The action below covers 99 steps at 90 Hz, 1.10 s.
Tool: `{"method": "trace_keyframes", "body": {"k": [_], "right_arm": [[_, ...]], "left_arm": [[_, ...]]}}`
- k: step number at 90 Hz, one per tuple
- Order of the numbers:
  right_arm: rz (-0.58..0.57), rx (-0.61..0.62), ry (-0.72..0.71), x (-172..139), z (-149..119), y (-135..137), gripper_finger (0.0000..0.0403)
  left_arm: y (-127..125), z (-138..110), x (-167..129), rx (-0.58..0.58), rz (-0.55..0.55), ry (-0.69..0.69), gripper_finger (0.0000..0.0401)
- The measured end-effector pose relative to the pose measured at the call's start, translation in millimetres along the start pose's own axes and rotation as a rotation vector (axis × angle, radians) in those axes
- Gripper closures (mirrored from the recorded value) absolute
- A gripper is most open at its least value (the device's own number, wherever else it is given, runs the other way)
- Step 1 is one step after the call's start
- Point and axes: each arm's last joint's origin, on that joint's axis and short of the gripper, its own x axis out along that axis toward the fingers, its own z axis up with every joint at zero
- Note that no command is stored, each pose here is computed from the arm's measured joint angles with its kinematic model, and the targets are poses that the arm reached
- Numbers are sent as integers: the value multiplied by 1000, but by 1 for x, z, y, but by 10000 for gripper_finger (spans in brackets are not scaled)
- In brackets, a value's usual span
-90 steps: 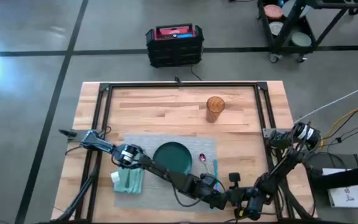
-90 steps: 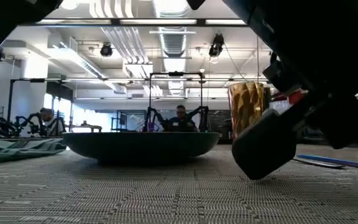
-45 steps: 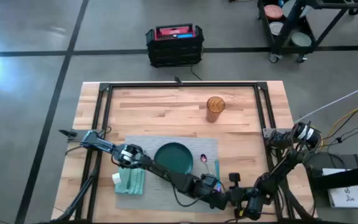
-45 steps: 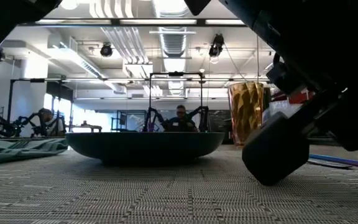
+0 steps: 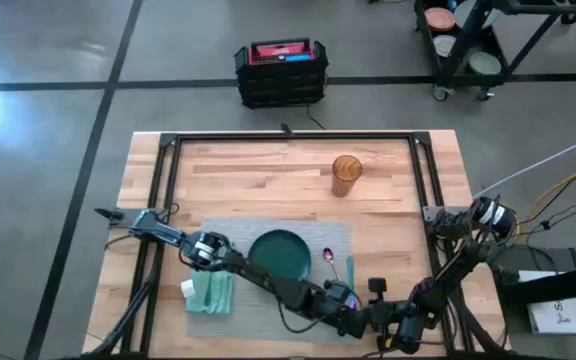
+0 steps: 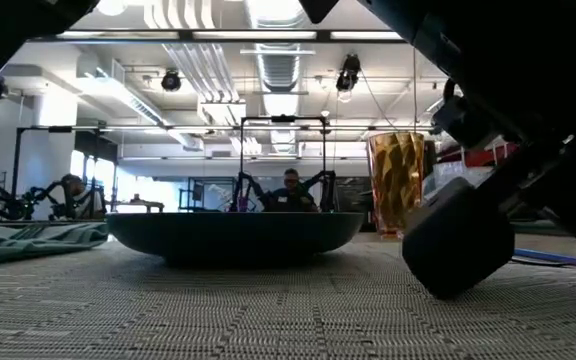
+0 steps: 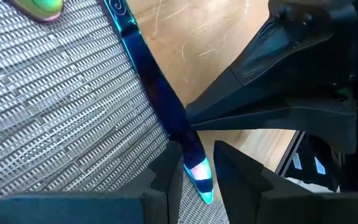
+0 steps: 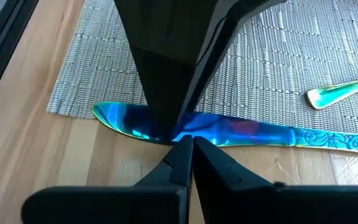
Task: Set table place
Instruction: Put the table knife to the right side of the dark green plate on the table mat
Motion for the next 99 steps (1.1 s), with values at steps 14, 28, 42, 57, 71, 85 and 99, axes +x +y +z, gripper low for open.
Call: {"method": "trace_keyframes", "body": {"k": [14,28,42,57,71,85,99], "right_arm": [[0,0,0,0,0,0,403],[0,1,-2,0,0,0,403],[0,2,-1,0,0,0,403],[-2,5,0,1,0,0,403],[-18,-1,3,10,-5,0,403],[-23,-5,-11,12,-6,2,403],[-21,-27,-16,12,-5,2,403]], "left_arm": [[0,3,-2,21,16,48,325],[4,4,-7,24,87,44,326],[5,4,-5,-3,88,41,326],[8,2,6,-22,36,35,326],[8,2,6,-25,36,35,326],[7,3,7,-16,22,27,326],[5,3,6,-3,1,18,326]]}}
